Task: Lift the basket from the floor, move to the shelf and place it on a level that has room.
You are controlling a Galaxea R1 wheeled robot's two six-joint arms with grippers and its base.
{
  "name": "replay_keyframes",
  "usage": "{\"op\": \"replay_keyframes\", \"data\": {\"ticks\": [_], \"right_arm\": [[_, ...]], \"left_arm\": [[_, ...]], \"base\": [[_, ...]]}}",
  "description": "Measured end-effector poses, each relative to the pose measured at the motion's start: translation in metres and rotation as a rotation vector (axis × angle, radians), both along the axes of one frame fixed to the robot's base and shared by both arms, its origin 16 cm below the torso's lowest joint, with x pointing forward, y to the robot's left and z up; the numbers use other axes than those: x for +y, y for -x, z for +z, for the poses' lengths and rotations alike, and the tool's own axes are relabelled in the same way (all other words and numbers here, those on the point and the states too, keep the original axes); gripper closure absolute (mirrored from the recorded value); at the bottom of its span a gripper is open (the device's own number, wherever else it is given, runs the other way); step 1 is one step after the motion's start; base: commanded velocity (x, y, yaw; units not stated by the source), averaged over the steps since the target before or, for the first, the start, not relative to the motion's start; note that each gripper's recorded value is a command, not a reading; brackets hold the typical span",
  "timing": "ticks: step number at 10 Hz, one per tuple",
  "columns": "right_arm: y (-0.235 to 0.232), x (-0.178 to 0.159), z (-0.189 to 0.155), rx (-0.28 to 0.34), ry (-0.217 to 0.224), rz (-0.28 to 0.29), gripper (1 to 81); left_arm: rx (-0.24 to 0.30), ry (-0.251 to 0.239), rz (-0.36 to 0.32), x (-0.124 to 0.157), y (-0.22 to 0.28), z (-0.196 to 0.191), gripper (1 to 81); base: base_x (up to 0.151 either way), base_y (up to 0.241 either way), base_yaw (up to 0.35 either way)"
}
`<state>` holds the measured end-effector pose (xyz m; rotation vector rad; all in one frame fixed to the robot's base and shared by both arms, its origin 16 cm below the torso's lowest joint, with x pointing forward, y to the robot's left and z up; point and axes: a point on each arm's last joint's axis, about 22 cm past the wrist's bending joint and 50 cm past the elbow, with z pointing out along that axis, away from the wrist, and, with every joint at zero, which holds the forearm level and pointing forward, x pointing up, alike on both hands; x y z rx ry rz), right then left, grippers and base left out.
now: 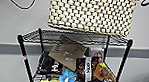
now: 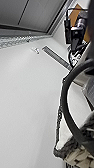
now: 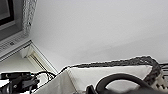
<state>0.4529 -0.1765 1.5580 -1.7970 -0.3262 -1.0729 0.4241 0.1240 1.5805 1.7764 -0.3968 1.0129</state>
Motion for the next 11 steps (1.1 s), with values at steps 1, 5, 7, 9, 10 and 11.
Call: {"op": "replay_keyframes", "data": {"ticks": [1, 5, 7, 9, 10, 11], "right_arm": [[-0.006, 0.004, -0.002, -0.002, 0.006, -0.004, 81.1], [-0.063, 0.009, -0.046, 0.046, 0.02, -0.036, 81.1], [-0.085, 0.008, -0.053, 0.034, 0.023, -0.06, 81.1], [-0.105, 0.014, -0.051, 0.007, 0.025, -0.079, 81.1], [-0.113, 0.022, -0.055, -0.001, 0.019, -0.081, 81.1], [-0.12, 0.024, -0.061, -0.004, 0.021, -0.087, 81.1]], "left_arm": [[0.007, 0.007, 0.023, 0.006, -0.015, -0.007, 81.1], [0.065, -0.002, 0.112, 0.022, -0.083, -0.048, 81.1], [0.076, -0.009, 0.151, 0.023, -0.11, -0.059, 81.1], [0.093, -0.013, 0.194, 0.028, -0.136, -0.07, 81.1], [0.099, -0.012, 0.215, 0.031, -0.147, -0.074, 81.1], [0.109, -0.017, 0.238, 0.035, -0.16, -0.084, 81.1]], "base": [[0.0, 0.0, 0.0], [0.0, 0.0, 0.0], [0.0, 0.0, 0.0], [0.0, 0.0, 0.0], [0.0, 0.0, 0.0], [0.0, 0.0, 0.0]]}}
